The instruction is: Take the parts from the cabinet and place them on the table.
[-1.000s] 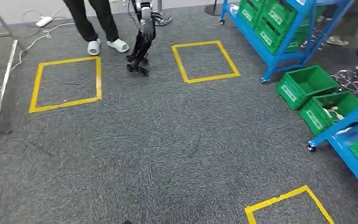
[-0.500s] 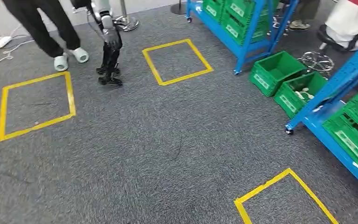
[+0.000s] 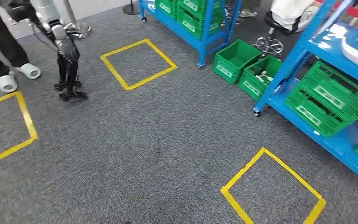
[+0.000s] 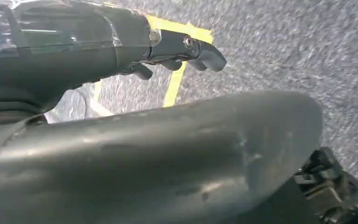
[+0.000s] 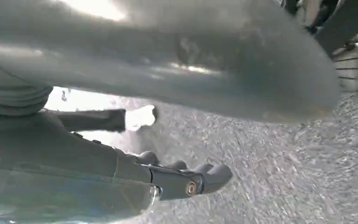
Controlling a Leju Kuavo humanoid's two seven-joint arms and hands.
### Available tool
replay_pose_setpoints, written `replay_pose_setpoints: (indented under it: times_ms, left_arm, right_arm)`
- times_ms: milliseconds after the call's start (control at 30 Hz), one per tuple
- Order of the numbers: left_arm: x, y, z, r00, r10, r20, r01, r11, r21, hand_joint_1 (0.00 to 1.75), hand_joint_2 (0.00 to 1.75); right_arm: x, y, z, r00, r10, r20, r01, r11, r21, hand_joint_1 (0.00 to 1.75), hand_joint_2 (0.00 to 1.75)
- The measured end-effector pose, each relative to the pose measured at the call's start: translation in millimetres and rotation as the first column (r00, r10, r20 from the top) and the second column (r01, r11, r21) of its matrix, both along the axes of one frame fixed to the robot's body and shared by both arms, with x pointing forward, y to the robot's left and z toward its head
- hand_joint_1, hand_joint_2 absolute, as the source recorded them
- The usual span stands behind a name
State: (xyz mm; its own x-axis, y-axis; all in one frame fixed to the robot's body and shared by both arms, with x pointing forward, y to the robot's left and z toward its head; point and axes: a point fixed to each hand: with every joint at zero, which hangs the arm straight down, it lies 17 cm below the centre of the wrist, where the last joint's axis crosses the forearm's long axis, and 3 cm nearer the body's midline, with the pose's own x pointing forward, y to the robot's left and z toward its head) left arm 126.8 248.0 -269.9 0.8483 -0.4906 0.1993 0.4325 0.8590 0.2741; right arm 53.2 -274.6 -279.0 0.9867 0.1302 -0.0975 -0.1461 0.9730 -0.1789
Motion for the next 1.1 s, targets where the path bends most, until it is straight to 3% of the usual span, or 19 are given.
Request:
replay_pose_setpoints:
  times_ms: [867,1100]
  left_arm:
    - [-2,-3,0,1.0,-0.012,-0.006,0.012,1.0,-0.008,0.0,0.0]
    - [5,-5,1,1.0,-0.013,0.005,0.013,1.0,-0.01,0.0,0.0]
  right_arm:
    - [14,2,2,1.0,-0.001,0.021,0.001,1.0,0.001,0.0,0.0]
    - [2,0,0,1.0,-0.001,0.004,0.001,1.0,-0.001,0.0,0.0]
